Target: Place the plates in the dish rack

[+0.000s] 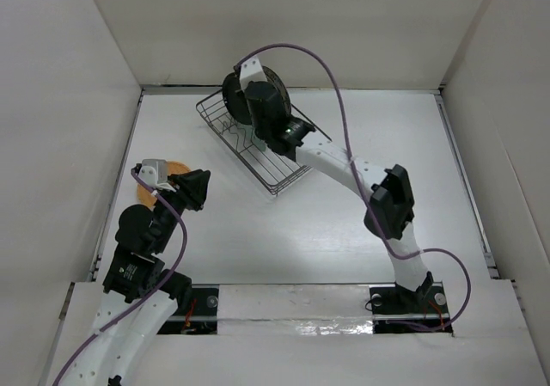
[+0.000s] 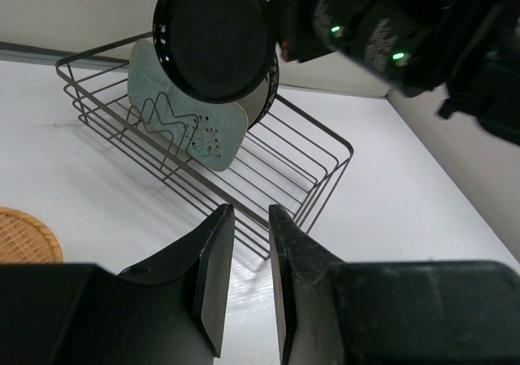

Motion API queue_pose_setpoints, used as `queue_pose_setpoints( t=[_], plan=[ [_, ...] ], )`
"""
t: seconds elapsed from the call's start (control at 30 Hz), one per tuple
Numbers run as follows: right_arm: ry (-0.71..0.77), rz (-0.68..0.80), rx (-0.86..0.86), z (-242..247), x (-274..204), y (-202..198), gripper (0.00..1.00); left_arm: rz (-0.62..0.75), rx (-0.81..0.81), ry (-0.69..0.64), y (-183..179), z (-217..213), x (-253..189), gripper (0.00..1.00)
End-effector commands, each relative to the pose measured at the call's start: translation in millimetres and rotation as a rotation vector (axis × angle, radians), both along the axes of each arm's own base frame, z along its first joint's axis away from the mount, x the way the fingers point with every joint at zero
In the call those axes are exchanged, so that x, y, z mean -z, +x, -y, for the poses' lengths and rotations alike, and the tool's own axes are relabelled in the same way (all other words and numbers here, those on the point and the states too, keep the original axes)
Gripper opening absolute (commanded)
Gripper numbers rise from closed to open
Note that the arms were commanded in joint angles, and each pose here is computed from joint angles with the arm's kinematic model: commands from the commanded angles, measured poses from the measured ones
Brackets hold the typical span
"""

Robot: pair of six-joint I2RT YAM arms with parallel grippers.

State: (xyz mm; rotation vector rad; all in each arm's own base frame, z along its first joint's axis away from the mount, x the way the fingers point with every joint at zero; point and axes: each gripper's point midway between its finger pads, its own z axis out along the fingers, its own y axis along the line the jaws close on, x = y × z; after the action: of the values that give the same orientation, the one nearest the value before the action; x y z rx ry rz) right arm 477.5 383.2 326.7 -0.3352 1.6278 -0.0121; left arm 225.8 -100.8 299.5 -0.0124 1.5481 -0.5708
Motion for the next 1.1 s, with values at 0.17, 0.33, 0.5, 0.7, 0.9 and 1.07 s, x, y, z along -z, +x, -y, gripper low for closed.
queue_pose_setpoints(
  t=[0.17, 0.33, 0.5, 0.7, 0.9, 1.07],
  plan=[
    [-0.219, 0.168, 0.253, -3, -8, 15, 0.0, 0.06, -0.014, -0.027, -2, -2, -19, 0.2],
    [-0.28, 0.181, 0.265, -9, 12, 23, 0.0, 0.061, -0.011, -0.03, -3, -1, -20, 0.21],
    [-0.323, 0.174, 0.255, -15, 40, 27, 0.0, 0.061, -0.013, -0.029, -2, -2, -20, 0.21],
    [-0.383, 0.166, 0.266, -23, 67, 24, 0.0, 0.055, -0.011, -0.028, -1, -1, -19, 0.2],
    [-0.398, 0.137, 0.231, -35, 98, 23, 0.0, 0.051, -0.014, -0.026, 0, -1, -17, 0.21],
    [-0.366, 0.101, 0.203, -43, 114, 18, 0.0, 0.049, -0.017, -0.023, 1, -1, -17, 0.2]
  ],
)
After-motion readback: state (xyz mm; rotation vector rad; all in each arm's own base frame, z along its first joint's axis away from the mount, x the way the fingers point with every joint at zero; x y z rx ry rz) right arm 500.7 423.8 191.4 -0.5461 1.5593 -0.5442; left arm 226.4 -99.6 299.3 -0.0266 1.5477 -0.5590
